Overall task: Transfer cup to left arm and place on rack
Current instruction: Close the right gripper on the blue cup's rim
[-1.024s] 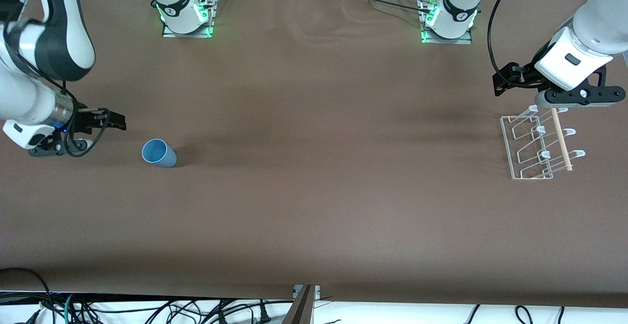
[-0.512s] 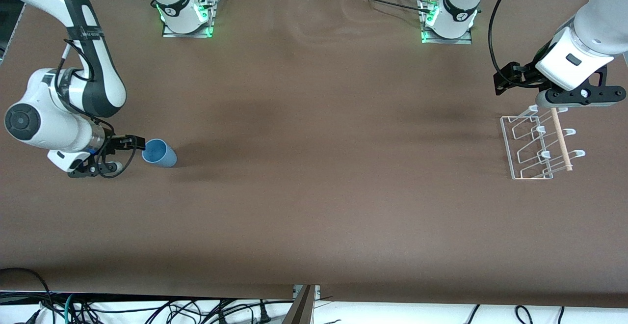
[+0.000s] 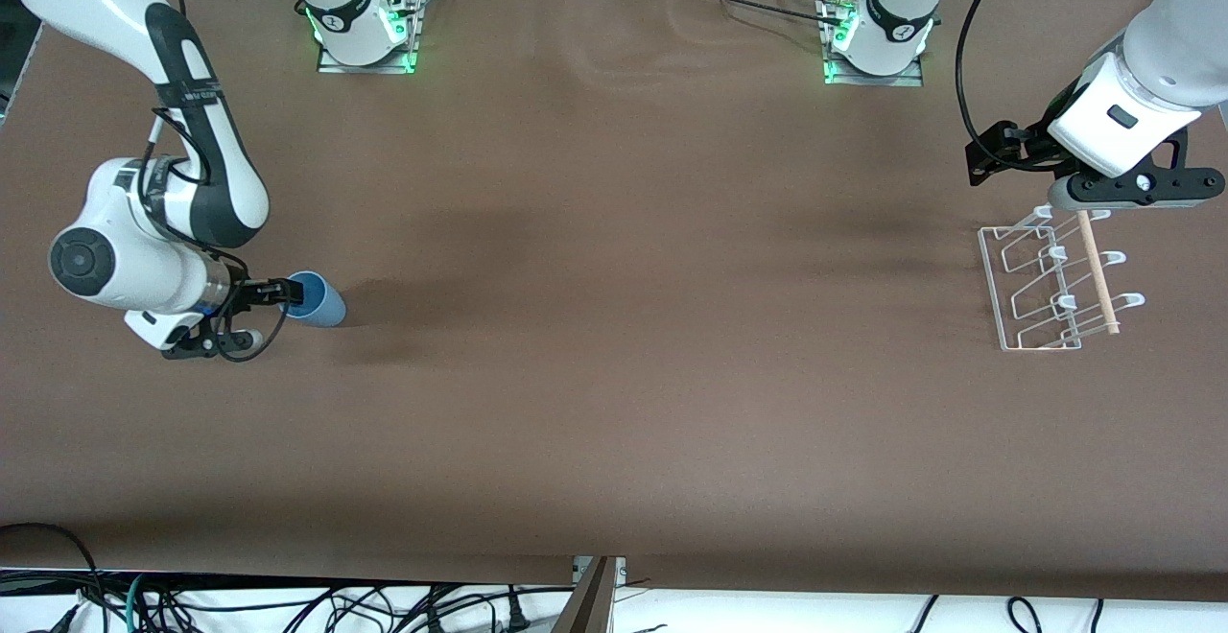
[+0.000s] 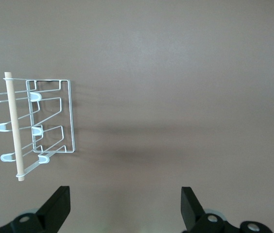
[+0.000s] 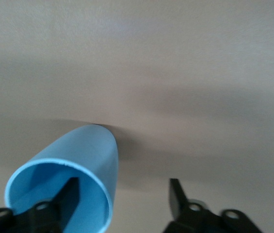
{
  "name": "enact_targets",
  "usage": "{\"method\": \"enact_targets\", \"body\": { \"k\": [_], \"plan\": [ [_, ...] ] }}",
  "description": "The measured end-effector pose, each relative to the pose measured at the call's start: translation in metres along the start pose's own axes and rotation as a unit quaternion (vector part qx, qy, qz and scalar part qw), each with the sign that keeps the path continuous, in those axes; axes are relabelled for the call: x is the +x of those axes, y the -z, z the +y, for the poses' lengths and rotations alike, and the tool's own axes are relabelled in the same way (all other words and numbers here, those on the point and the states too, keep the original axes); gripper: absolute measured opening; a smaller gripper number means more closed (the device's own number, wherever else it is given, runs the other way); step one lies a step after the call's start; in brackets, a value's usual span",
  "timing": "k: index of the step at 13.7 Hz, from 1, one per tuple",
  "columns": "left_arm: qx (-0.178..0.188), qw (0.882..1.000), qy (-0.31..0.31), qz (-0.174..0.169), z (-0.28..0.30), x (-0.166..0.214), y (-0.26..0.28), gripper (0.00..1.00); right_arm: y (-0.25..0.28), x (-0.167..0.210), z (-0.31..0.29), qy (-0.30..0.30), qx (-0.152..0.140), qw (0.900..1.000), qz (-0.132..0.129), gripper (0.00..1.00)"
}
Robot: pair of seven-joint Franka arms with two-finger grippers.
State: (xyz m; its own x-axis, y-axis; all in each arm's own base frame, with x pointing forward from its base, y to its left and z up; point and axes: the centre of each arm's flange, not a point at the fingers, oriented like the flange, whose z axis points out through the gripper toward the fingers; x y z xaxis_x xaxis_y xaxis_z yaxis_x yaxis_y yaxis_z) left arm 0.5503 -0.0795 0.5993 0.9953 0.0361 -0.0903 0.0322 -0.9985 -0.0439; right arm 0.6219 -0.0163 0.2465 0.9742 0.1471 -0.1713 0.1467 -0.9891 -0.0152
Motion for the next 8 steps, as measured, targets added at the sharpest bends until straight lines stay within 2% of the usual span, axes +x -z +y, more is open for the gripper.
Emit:
{"method": "enact_targets", "body": {
  "k": [3, 6, 8],
  "plan": [
    [-0.001, 1.0, 0.0, 0.004, 0.0, 0.0, 0.004, 1.0, -0.016, 0.002, -0.002, -0.005, 0.001, 1.0, -0.009, 0.42],
    [-0.001, 1.0, 0.0, 0.006, 0.0, 0.0, 0.006, 1.0, -0.012, 0.006, -0.005, -0.006, 0.001, 1.0, -0.005, 0.09],
    [-0.001, 1.0, 0.001, 0.006, -0.001, 0.0, 0.006, 1.0, -0.006, 0.01, -0.014, -0.014, 0.011, 1.0, 0.003, 0.05]
  ]
}}
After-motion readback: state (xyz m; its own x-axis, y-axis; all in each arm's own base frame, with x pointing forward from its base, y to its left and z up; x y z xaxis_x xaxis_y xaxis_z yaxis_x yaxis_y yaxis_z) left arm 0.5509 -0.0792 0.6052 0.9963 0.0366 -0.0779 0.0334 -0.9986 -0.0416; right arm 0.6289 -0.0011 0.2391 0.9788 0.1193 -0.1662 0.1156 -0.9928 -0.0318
